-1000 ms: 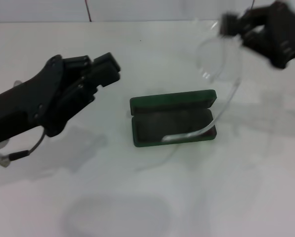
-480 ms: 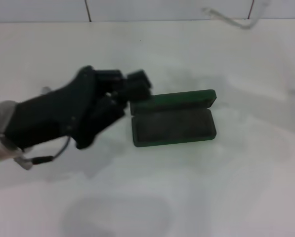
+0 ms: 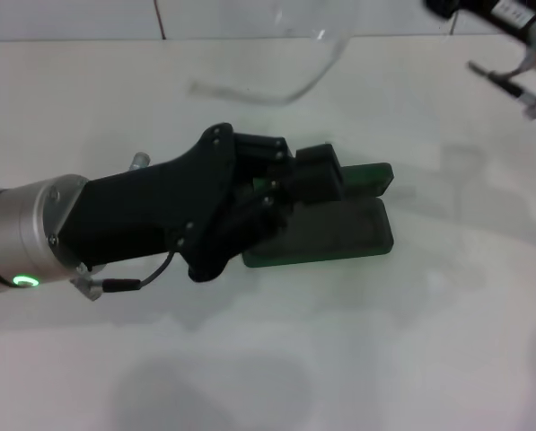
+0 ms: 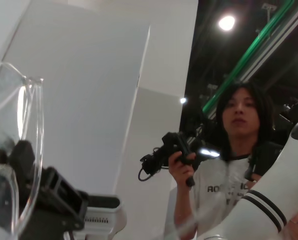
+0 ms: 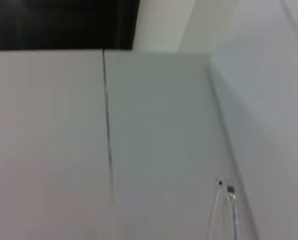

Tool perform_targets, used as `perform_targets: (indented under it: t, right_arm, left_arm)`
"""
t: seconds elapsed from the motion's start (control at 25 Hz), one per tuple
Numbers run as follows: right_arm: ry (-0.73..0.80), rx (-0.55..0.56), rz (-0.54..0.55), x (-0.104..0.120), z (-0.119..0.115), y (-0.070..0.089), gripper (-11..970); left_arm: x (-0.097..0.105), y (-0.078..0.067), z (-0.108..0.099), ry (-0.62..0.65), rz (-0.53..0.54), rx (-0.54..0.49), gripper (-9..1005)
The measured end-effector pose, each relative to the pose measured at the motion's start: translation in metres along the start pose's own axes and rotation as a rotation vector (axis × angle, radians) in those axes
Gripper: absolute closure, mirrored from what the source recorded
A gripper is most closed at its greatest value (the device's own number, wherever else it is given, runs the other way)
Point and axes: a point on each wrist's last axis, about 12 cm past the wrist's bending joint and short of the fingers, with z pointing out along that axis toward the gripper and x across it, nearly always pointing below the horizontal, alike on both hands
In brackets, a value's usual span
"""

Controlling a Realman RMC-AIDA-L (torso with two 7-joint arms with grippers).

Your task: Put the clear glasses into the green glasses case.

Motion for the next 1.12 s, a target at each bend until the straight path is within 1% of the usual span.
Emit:
perform_targets:
  t: [0.12,0.4,0.8,0.96,1.12]
  right_arm:
    - [0.036,-0.025,0.015,0.006,0.004,0.003,909]
    - [0.074,-0.02,0.04,0.016,-0.003,0.008,909]
    - [0.145,-0.026,0.063,0.026,-0.013,0.015,909]
    - [0.217,-0.035,0.05,0.033,-0.011,0.015,908]
    - [0.284,-0.069,0.037,0.041,-0.004,0.018,908]
  left_arm:
    - [-0.001,0.0,-0.002,-0.011,0.008,-0.012,900]
    - [-0.002,-0.001,-0.007,-0.031,0.023,-0.036,901]
    - [-0.006,0.0,-0.008,-0.053,0.039,-0.05,901]
    - [-0.006,0.001,-0.008,-0.053,0.04,-0.056,901]
    - [-0.005,0.003,-0.008,-0.047,0.041,-0.073,901]
